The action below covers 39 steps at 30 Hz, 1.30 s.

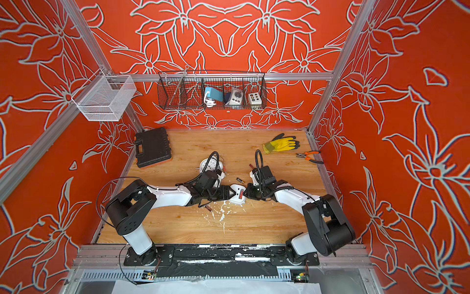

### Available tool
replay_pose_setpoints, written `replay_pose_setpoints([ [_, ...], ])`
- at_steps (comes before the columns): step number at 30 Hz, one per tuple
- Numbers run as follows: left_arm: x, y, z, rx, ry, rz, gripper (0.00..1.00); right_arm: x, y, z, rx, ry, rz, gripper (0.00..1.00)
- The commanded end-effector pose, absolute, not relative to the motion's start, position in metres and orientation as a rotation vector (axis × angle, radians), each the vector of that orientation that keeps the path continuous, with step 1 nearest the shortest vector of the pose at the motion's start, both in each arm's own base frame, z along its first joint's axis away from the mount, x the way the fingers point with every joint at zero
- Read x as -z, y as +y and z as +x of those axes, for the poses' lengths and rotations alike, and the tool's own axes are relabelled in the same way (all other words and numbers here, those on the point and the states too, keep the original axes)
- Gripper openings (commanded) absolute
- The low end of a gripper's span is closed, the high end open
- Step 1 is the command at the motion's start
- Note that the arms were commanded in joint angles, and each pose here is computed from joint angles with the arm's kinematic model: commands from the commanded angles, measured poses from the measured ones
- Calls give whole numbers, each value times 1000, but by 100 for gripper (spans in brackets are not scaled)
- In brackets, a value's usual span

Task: Insert the battery into the alarm
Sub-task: Adjust the alarm at the center of the board, then pick up the cover from the center of the board.

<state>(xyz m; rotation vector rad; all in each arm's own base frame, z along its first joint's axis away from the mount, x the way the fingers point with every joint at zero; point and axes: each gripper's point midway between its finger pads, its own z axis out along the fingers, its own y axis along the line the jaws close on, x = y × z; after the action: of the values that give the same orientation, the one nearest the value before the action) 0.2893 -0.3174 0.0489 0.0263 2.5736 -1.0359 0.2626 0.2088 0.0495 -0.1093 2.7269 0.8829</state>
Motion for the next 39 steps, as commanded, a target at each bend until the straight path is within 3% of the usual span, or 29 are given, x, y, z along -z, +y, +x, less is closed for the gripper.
replay_pose_setpoints([
  [1,-38,-302,284,973,2618,-15,74,-49,217,268,-917,2730,-181,20],
  [5,-31,-295,284,959,2632,-49,68,-59,218,276,-885,2708,-241,22],
  [8,-30,-292,285,954,2635,-58,65,-72,206,282,-816,2657,-221,32],
  [10,-30,-292,286,955,2632,-56,65,-77,192,287,-758,2631,-163,39],
  [15,-31,-293,289,956,2633,-46,65,-74,150,290,-688,2627,56,44],
  [24,-31,-296,292,955,2637,-14,64,-55,108,287,-643,2635,264,36],
  [39,-29,-295,292,948,2640,-14,63,-26,116,288,-713,2708,252,20],
])
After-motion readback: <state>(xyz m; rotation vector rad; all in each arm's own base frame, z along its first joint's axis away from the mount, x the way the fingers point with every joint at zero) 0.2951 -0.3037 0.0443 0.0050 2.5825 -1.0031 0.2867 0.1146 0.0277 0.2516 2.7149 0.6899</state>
